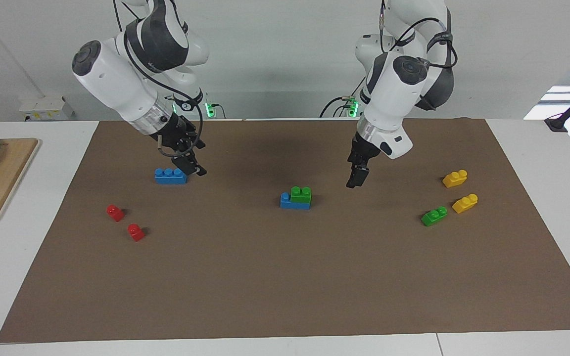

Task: Remove green block with left arm and hold with right
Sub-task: 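Move the left gripper toward the green-blue brick while the right gripper follows, then grasp the green brick with the left gripper while the right gripper reaches the blue brick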

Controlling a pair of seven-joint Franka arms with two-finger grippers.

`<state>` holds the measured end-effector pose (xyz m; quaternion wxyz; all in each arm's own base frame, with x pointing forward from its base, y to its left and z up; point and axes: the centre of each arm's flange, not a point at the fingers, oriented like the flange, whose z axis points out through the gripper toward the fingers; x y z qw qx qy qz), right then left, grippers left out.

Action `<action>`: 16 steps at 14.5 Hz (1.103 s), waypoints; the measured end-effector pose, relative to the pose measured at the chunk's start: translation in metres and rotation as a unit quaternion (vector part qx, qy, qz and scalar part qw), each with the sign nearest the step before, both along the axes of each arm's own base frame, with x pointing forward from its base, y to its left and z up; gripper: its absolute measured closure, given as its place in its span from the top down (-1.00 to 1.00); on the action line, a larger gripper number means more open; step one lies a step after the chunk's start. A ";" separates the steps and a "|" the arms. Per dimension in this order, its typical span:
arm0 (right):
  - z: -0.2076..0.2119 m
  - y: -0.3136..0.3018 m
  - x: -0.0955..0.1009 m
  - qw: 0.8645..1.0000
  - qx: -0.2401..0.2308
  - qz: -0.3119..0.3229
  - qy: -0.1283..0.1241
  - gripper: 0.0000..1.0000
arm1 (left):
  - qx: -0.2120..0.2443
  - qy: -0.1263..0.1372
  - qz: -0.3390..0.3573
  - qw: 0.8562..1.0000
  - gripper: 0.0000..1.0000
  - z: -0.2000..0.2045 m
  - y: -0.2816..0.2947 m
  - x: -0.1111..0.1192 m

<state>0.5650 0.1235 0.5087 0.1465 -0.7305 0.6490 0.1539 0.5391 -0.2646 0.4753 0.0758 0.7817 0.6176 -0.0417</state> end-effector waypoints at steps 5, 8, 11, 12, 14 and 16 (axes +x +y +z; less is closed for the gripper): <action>-0.042 0.041 0.013 1.000 0.018 -0.008 0.015 1.00 | -0.002 0.013 0.038 0.999 1.00 -0.026 -0.041 -0.009; -0.068 0.072 0.017 0.999 0.017 -0.027 0.022 1.00 | 0.002 0.025 0.048 0.999 1.00 -0.044 -0.059 -0.014; -0.089 0.091 0.021 0.999 0.015 -0.032 0.022 1.00 | 0.006 0.038 0.069 0.997 1.00 -0.058 -0.078 -0.022; -0.096 0.099 0.021 0.999 0.015 -0.031 0.020 1.00 | 0.010 0.044 0.076 0.996 1.00 -0.066 -0.087 -0.026; -0.105 0.116 0.021 0.999 0.014 -0.038 0.012 1.00 | 0.018 0.050 0.084 0.995 1.00 -0.080 -0.101 -0.026; -0.111 0.127 0.019 0.999 0.014 -0.038 0.011 1.00 | 0.025 0.058 0.082 0.995 1.00 -0.094 -0.111 -0.029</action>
